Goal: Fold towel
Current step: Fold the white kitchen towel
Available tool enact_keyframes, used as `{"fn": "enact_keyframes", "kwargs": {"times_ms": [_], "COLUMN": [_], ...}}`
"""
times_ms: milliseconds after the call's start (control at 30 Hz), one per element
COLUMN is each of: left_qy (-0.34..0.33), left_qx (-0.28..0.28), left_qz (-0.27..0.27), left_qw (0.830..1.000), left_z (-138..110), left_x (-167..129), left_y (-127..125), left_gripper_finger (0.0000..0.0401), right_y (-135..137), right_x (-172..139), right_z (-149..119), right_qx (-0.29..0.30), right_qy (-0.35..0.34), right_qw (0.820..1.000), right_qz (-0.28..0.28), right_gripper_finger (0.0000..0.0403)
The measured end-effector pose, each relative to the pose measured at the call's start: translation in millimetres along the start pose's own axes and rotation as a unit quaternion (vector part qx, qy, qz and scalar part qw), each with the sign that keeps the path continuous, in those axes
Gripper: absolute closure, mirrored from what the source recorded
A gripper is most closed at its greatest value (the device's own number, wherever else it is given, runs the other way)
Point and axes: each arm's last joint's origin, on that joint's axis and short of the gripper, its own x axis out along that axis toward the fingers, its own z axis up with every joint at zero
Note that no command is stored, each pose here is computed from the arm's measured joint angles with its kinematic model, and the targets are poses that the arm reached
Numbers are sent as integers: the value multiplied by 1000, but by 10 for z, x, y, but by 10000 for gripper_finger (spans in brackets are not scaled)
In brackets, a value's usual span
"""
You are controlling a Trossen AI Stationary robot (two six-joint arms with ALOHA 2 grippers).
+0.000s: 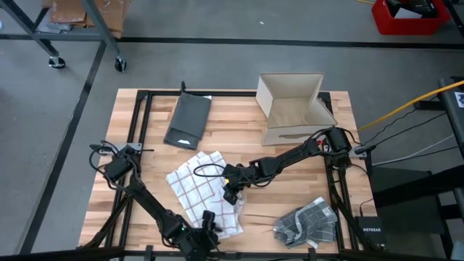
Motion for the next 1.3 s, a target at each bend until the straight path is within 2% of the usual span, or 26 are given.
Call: {"fn": "enact_keyframes", "kwargs": {"times_ms": [300,500,633,733,900,1067,1167,1300], "left_qy": [19,24,5,-1,-32,-62,-62,-53], "left_qx": [6,-14,-29,-38,-71,-100,-120,-193], "left_qz": [5,16,26,27,65,109,116,118], "left_qw": [1000,999,999,999,995,987,984,973], "left_z": [-94,-171,-153,-128,-44,21,25,-53], "left_x": [85,164,152,127,-20,-169,-246,-304], "left_y": [-12,-43,-64,-61,-41,-18,-11,-46], "left_gripper_finger": [206,212,253,301,388,387,396,391], "right_y": [1,0,1,2,1,-4,-19,-34], "right_x": [1,1,1,1,1,1,0,-1], "right_z": [1,0,-1,-1,-1,-8,-24,-41], "right_qx": [0,0,-1,-1,-1,-1,2,16], "right_qy": [0,0,2,2,2,6,14,23], "right_qw": [1000,1000,1000,1000,1000,1000,1000,999], "right_qz": [0,1,3,3,3,0,-8,-16], "right_gripper_finger": [398,398,398,398,398,398,398,398]}}
